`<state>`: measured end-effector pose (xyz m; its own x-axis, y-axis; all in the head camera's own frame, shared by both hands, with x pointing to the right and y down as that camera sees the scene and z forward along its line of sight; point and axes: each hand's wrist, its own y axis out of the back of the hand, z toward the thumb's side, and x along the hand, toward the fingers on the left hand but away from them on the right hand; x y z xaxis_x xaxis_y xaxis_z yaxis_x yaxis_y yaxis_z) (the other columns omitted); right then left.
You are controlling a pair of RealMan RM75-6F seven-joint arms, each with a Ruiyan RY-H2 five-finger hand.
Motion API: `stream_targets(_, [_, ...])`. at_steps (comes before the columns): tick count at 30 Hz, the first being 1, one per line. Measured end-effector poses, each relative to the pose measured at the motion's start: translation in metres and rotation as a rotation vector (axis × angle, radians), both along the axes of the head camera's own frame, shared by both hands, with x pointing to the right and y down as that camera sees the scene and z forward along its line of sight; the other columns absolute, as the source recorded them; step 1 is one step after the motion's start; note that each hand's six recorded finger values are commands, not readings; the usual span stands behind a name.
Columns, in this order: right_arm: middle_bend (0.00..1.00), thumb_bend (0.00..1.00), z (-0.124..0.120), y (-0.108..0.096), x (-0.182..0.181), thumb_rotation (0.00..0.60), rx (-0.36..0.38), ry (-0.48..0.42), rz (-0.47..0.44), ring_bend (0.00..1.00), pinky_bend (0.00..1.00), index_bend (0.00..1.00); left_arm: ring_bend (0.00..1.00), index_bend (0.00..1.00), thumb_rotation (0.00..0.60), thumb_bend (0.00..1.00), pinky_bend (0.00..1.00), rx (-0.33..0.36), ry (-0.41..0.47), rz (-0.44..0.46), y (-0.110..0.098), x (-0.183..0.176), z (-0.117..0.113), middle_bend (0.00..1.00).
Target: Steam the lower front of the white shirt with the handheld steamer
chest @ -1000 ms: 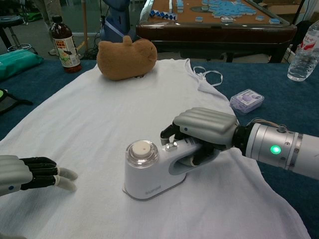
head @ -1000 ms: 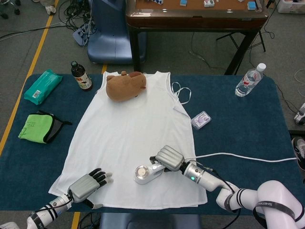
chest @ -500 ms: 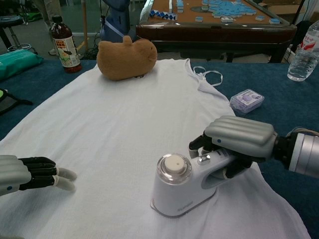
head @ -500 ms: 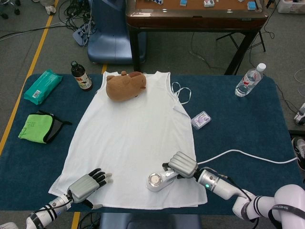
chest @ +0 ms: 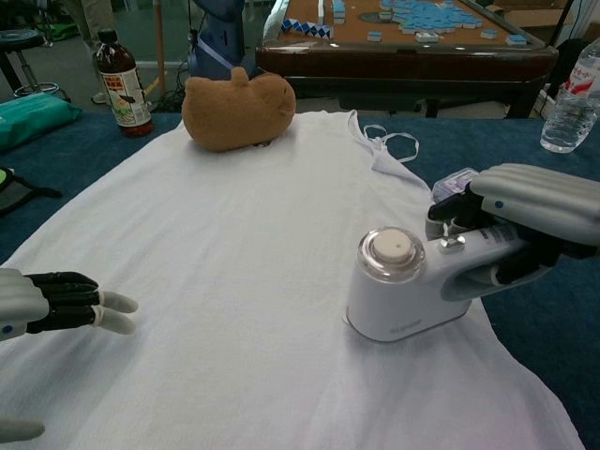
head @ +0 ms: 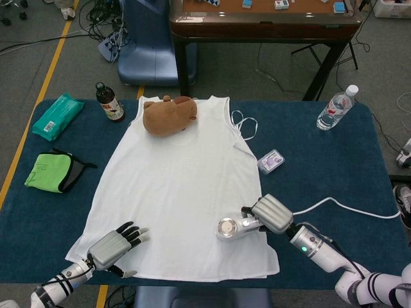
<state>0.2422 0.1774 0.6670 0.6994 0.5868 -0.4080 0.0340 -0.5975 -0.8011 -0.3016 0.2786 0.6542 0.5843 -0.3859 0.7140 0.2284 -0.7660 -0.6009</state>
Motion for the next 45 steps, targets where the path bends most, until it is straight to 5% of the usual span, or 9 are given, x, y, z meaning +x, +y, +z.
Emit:
stream_targets(12, [0.92,0.55,-0.030,-0.012,0.099,0.600,0.058,0.111,0.264,0.84,0.73,0.97,0.07,0.11,0.301,0.17,0.00,0.068,-0.008,-0.098,-0.026,-0.012,-0.013,0.05])
stream_targets(22, [0.91,0.55,-0.006,-0.011,0.155,0.600,0.041,0.208,0.393,0.81,0.72,0.97,0.07,0.11,0.318,0.17,0.00,0.099,0.002,-0.143,-0.034,-0.016,-0.022,0.05])
stream_targets(33, [0.81,0.55,0.025,-0.003,0.166,0.600,0.017,0.218,0.486,0.68,0.63,0.97,0.07,0.11,0.319,0.17,0.00,0.107,-0.009,-0.177,-0.037,-0.024,-0.024,0.05])
stream_targets(37, [0.71,0.51,0.028,0.000,0.168,0.600,0.007,0.230,0.494,0.57,0.55,0.85,0.07,0.11,0.318,0.17,0.00,0.108,-0.009,-0.186,-0.037,-0.026,-0.024,0.05])
stream_targets(45, [0.42,0.22,0.026,0.004,0.172,0.600,-0.013,0.252,0.516,0.30,0.34,0.46,0.07,0.11,0.318,0.17,0.00,0.106,-0.007,-0.188,-0.036,-0.027,-0.024,0.05])
